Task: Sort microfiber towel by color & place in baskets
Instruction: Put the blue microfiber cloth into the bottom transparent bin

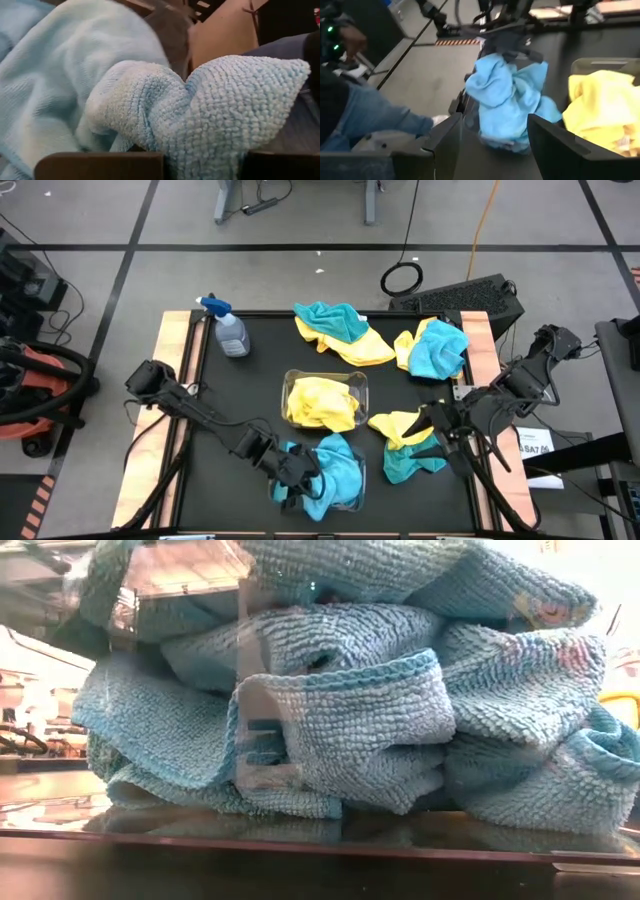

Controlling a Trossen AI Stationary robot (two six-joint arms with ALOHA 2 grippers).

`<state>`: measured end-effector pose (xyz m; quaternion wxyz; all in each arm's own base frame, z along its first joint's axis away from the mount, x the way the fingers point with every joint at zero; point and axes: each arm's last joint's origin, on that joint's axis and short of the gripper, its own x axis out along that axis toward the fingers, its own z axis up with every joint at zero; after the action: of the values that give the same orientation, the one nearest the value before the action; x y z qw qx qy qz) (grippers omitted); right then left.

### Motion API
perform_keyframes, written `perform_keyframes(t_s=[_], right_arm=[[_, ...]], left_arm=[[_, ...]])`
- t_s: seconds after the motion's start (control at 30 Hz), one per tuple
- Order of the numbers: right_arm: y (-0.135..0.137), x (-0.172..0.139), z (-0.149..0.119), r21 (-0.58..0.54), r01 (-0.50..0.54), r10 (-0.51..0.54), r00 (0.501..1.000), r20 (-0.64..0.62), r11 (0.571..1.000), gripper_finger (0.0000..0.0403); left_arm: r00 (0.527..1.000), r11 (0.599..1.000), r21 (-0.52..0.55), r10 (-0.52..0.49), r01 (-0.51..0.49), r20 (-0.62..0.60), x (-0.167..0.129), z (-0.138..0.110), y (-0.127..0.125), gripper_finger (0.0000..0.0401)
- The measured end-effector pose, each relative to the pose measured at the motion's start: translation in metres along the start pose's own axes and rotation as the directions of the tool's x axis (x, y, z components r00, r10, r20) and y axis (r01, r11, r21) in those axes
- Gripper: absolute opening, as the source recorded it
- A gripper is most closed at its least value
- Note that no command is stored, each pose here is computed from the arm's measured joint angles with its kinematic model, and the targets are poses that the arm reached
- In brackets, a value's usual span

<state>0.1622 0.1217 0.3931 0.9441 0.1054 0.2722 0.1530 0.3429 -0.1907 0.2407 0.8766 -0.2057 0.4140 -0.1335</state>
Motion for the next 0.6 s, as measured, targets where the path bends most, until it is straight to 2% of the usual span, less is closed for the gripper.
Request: perform_keyframes(t_s=[0.13, 0.27, 0.4, 0.6], right_arm=[[-0.001, 0.0, -0.005, -0.025, 0.01, -0.011, 0.999, -0.052, 1.0, 0.0214], [-0.002, -0.001, -0.009, -0.046, 0.023, -0.027, 0.996, -0.085, 0.999, 0.0214], [-0.002, -0.001, -0.01, -0.051, 0.028, -0.032, 0.995, -0.094, 0.998, 0.0215], [-0.003, -0.001, -0.01, -0.069, 0.033, -0.04, 0.994, -0.098, 0.997, 0.0215]], left_arm=[[0.997, 0.997, -0.024, 0.074, -0.075, -0.033, 0.003, -0.005, 0.015, 0.0034], [0.983, 0.988, -0.057, 0.138, -0.145, -0.12, 0.016, -0.022, 0.033, 0.0034], [0.968, 0.985, -0.077, 0.138, -0.157, -0.209, 0.031, -0.04, 0.043, 0.0034], [0.955, 0.982, -0.061, 0.157, -0.177, -0.251, 0.044, -0.053, 0.046, 0.0034]])
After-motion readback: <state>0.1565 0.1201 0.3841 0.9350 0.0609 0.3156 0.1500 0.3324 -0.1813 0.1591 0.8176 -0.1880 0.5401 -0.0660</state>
